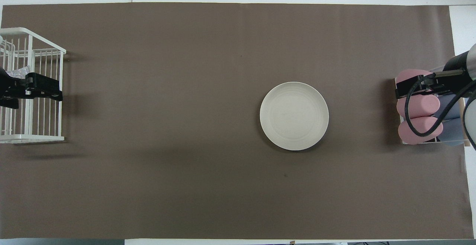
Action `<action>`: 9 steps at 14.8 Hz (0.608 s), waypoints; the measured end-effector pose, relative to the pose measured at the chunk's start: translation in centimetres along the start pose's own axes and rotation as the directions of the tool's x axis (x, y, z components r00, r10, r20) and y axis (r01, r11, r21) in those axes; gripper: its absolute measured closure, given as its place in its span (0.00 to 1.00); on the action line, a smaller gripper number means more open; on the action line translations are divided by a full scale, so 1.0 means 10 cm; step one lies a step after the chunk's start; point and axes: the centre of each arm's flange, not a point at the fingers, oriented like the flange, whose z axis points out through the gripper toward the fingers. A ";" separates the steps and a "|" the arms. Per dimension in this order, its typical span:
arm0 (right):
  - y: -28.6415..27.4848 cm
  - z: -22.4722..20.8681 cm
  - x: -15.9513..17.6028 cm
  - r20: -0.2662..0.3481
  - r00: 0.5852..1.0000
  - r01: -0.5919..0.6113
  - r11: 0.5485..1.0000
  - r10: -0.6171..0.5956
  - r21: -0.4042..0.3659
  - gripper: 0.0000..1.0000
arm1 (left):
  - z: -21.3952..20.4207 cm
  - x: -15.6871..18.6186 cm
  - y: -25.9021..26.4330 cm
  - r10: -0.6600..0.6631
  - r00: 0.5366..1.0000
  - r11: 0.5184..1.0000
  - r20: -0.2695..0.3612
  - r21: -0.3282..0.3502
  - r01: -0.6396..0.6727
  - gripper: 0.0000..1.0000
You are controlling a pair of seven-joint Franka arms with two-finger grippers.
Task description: Wipe plate with sponge
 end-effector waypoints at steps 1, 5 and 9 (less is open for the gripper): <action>0.00 0.00 0.00 0.002 1.000 0.000 1.000 0.000 0.000 0.00 | 0.01 0.01 -0.01 0.010 1.000 1.000 0.002 -0.001 -0.010 0.00; 0.02 0.01 -0.01 0.013 1.000 -0.004 1.000 0.004 0.000 0.00 | 0.01 0.02 -0.02 0.016 1.000 1.000 -0.004 -0.001 -0.016 0.00; 0.12 0.01 -0.02 0.014 1.000 -0.021 1.000 0.021 0.001 0.00 | 0.00 0.04 -0.04 0.014 1.000 1.000 -0.013 -0.003 -0.014 0.00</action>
